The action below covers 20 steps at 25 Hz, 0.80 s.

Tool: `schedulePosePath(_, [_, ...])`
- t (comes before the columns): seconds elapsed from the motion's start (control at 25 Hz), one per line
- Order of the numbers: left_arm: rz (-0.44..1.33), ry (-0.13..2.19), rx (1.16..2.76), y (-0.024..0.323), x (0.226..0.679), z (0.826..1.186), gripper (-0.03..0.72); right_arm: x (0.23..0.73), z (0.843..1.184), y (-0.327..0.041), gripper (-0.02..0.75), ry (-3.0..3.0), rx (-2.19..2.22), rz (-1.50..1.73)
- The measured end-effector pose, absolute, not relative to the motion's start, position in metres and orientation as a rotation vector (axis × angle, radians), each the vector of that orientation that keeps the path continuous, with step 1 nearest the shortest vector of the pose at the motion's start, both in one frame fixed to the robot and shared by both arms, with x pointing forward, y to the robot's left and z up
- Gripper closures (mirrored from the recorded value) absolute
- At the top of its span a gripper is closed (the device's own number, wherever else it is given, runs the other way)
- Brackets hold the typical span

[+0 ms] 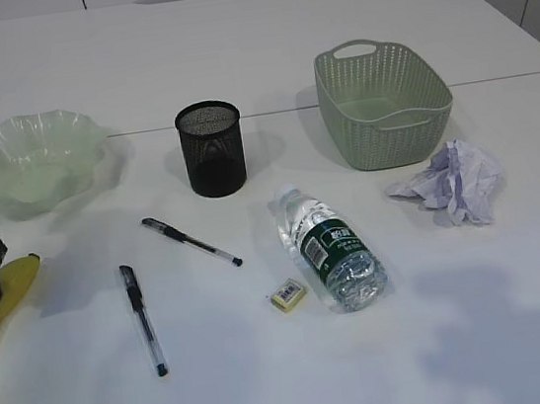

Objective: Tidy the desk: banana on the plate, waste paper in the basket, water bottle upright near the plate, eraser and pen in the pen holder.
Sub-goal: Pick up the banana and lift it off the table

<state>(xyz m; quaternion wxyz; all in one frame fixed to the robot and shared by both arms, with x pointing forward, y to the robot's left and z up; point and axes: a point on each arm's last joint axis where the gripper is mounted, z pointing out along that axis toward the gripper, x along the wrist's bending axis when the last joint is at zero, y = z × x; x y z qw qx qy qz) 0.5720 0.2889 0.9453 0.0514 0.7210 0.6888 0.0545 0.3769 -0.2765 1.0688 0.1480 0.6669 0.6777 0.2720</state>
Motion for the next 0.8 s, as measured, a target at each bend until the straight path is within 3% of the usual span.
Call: schedulePosePath(0.8, [0.147,2.088,2.219,0.288,0.583,0.911,0.182,0.377,1.069,-0.276,0.216,1.945,1.917,0.790])
